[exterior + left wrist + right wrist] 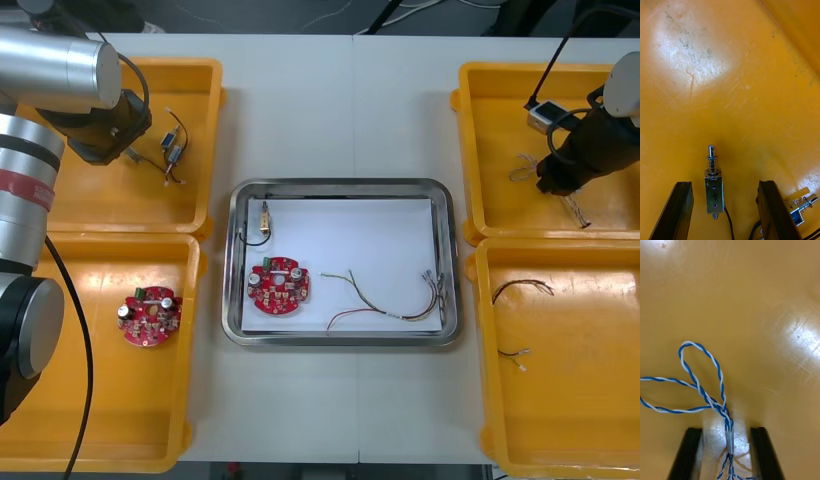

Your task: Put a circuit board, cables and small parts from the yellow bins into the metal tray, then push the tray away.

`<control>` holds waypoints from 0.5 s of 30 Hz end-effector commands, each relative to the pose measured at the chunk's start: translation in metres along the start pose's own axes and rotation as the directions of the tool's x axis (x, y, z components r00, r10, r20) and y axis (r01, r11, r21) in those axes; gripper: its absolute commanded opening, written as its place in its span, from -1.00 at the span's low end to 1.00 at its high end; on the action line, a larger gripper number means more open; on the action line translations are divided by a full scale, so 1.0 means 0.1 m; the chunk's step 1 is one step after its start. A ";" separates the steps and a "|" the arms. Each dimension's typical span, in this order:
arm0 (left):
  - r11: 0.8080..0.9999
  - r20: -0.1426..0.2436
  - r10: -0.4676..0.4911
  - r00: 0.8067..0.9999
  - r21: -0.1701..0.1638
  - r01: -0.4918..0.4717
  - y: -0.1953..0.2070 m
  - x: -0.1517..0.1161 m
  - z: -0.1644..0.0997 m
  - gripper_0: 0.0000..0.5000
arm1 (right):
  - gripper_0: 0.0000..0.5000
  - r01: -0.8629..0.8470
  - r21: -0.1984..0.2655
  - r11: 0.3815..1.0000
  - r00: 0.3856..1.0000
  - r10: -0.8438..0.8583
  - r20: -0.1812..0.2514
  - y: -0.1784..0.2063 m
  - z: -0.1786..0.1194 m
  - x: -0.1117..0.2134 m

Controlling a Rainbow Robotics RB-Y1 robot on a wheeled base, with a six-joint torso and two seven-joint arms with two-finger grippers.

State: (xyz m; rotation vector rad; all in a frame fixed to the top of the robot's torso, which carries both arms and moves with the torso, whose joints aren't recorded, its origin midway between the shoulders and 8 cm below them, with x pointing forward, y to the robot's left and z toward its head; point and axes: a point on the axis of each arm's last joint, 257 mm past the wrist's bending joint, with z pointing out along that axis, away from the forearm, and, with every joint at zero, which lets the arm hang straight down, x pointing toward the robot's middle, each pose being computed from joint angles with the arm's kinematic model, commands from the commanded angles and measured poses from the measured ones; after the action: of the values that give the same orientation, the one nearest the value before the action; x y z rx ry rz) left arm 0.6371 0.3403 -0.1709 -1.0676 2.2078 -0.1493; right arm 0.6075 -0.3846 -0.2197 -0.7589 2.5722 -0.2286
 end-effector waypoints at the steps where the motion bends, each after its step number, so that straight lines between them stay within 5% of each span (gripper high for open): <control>1: 0.999 -0.004 -0.040 0.999 -0.004 0.040 0.02 0.12 0.06 1.00 | -1.00 0.007 -0.015 1.000 0.999 -0.007 0.036 0.14 0.03 -0.20; 9: 0.999 -0.036 -0.036 0.999 -0.021 0.035 0.13 0.23 0.12 1.00 | -1.00 0.010 -0.021 1.000 0.999 -0.009 0.043 0.13 -0.01 -0.22; 15: 0.999 -0.058 -0.032 0.998 -0.023 0.031 0.15 0.30 0.14 1.00 | -1.00 0.054 -0.021 0.998 0.998 -0.053 0.021 0.06 -0.32 -0.24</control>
State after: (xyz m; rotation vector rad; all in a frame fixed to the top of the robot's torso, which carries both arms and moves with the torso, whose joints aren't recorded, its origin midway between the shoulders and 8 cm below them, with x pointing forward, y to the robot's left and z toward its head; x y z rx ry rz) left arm 0.6265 0.3435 -0.1937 -1.0935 2.2400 -0.1470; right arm 0.6020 -0.3718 -0.2156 -0.8014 2.5844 -0.2004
